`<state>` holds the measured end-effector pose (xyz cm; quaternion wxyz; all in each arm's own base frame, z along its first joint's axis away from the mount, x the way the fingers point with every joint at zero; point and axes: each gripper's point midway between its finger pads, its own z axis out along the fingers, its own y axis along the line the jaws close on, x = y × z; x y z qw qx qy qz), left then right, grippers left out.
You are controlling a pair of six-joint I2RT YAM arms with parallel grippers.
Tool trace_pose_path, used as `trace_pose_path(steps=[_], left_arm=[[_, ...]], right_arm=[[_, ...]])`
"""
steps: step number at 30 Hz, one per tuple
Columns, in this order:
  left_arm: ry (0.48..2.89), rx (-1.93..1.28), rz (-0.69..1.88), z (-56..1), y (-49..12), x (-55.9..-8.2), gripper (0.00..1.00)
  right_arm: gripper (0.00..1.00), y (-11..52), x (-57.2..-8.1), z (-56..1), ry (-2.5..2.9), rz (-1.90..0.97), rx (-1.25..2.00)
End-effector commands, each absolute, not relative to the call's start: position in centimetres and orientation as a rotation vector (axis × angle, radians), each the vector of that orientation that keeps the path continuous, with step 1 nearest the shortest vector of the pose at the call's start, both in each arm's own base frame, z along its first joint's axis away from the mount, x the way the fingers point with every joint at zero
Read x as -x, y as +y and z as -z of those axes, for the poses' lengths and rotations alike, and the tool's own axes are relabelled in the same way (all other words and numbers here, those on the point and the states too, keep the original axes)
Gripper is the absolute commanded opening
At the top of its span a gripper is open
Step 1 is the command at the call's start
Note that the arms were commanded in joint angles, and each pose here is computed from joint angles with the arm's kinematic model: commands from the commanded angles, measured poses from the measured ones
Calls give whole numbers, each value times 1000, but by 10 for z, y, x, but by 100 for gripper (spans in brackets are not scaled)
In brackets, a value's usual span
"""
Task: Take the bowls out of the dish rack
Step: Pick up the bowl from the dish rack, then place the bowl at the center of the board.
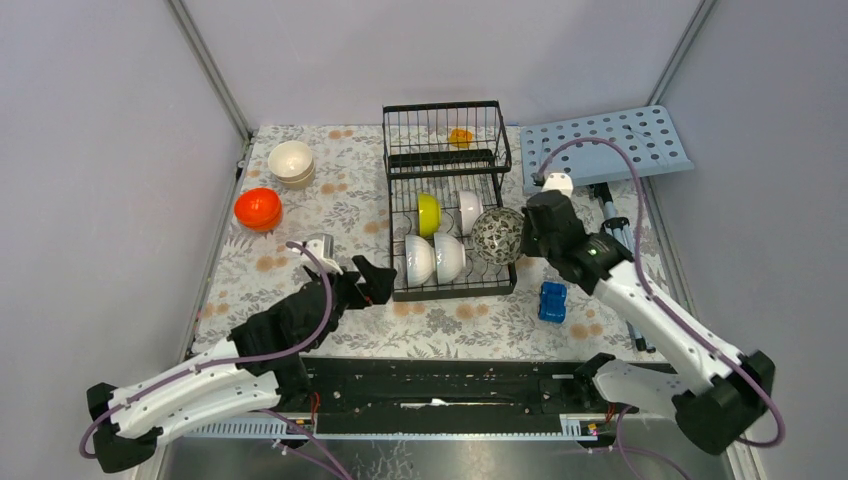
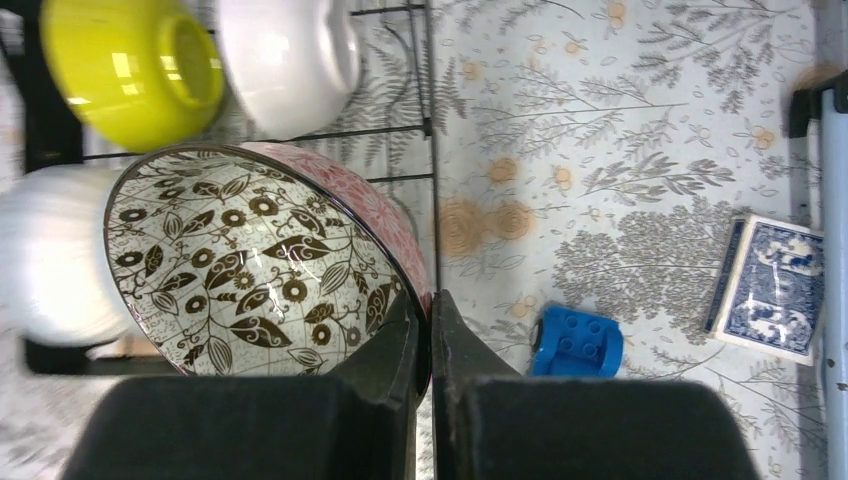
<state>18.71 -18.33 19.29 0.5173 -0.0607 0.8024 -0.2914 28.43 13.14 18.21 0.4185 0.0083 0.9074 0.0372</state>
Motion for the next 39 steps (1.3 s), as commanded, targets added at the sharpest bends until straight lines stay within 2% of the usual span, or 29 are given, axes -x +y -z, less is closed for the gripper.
trace_pose_path(steps=[1, 5, 8, 12, 19, 22, 29, 36, 39], left_arm=[[1770, 219, 697, -251, -176, -203, 99], [1665, 218, 749, -288, -177, -206, 99], [1624, 58, 841, -315, -196, -195, 99], [1644, -174, 907, -335, -224, -178, 99], [1860, -452, 869, -322, -267, -166, 99], [1996, -512, 720, -294, -274, -166, 97], [2114, -535, 452, -264, -268, -172, 93], [2165, -524, 276, -247, -260, -177, 80], [2182, -534, 266, -239, -264, -176, 71]], right_arm=[[0, 158, -265, -233, 2165, -378, 55], [0, 194, -230, -247, 2115, -704, 229], [0, 220, -203, -255, 2085, -937, 346], [0, 236, -189, -250, 2088, -1041, 399], [0, 261, -182, -212, 2175, -901, 499], [0, 263, -187, -202, 2201, -853, 459], [0, 258, -196, -193, 2245, -733, 364], [0, 262, -196, -197, 2238, -710, 340], [0, 265, -193, -200, 2231, -731, 339]])
